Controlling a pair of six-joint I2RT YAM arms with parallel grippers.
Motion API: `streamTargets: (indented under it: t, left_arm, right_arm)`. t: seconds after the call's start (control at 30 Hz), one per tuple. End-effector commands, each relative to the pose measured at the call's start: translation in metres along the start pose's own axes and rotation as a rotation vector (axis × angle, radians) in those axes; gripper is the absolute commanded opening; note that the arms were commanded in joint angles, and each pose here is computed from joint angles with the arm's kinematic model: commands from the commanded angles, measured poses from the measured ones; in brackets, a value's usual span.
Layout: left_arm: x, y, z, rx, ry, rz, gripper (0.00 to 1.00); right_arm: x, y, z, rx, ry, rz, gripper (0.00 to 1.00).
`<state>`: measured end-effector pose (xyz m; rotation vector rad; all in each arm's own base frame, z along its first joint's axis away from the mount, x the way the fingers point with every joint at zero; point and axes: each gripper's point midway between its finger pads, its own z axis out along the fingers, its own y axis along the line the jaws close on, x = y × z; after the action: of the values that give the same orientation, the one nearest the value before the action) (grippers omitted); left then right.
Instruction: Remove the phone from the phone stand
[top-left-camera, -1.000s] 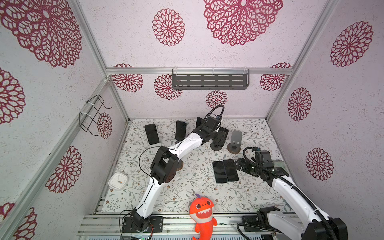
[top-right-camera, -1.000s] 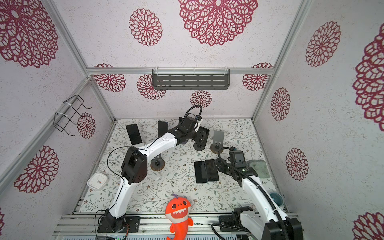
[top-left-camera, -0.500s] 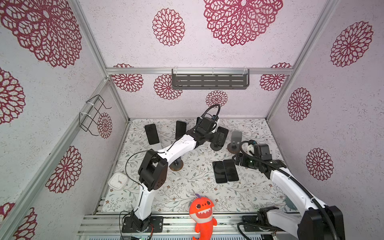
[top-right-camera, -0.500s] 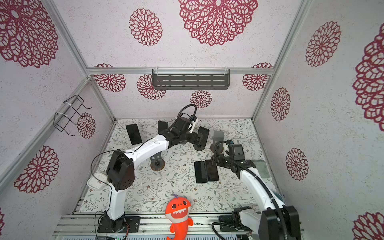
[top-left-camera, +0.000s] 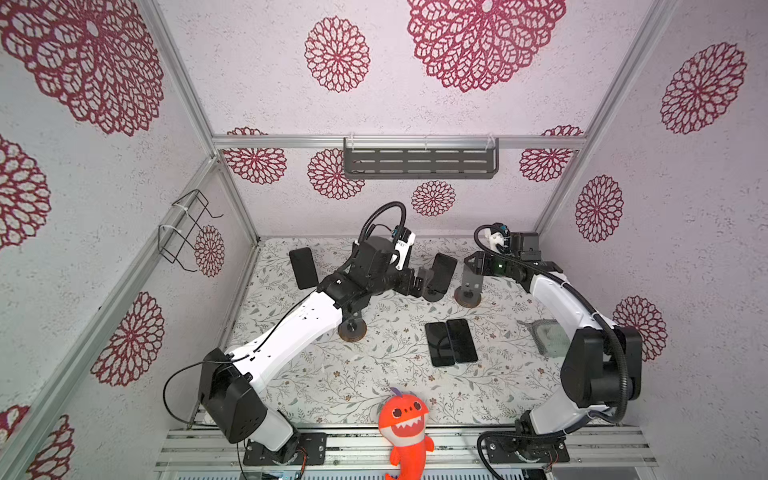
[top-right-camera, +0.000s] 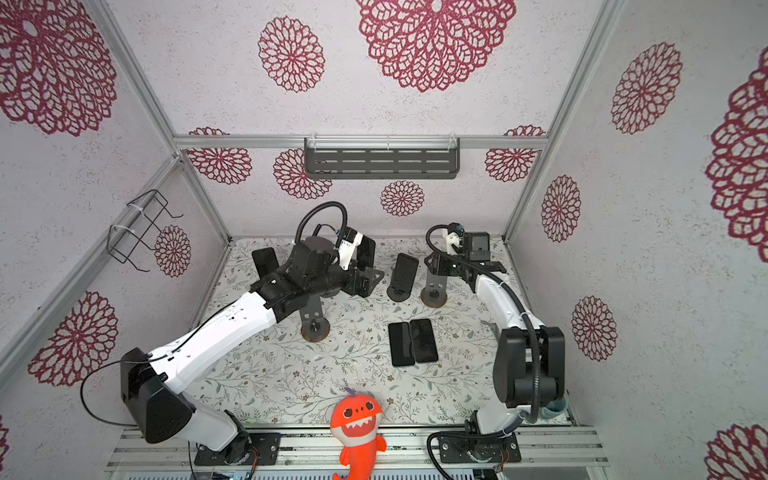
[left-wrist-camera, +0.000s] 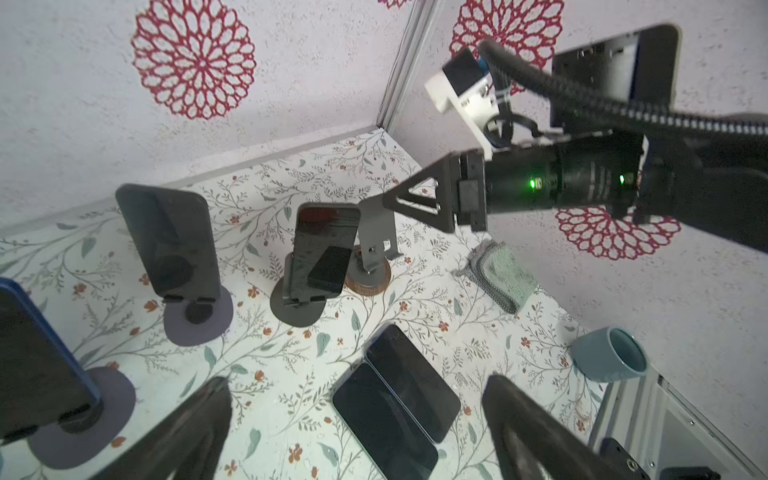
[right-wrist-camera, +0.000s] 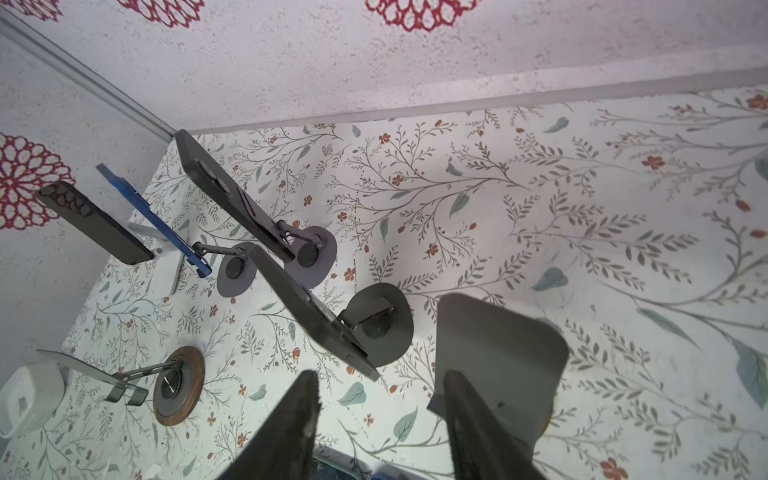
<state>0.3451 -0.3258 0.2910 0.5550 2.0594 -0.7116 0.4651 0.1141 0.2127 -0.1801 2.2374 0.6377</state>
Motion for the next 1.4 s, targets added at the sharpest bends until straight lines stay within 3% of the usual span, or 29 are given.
streamTargets:
  t: [0.0,0.17,0.57,1.07,1.37]
  left_arm:
    - [0.006,-0.003,-0.006,0.046,0.001,-0.036,0.98]
    - [0.007,-0.001,-0.006,0.054,-0.001,-0.046,0.98]
    - [0.013,0.001,0.011,0.062,0.011,-0.063,0.98]
    - [0.019,-0.001,0.015,0.073,0.046,-0.074,0.98]
    - [0.015,0.005,0.009,0.025,0.037,-0.061,0.98]
  right_arm:
    - [-0.015,0.022,-0.003,-0.107,-0.012,-0.059,0.71]
    - [-0.012,0.027,0.009,-0.156,0.008,-0.064,0.76]
    - [-0.004,0.035,0.036,-0.205,0.03,-0.121,0.63]
    - [-0.005,0.039,0.045,-0.198,0.029,-0.104,0.32]
    - [-0.003,0.044,0.035,-0.177,0.035,-0.109,0.22]
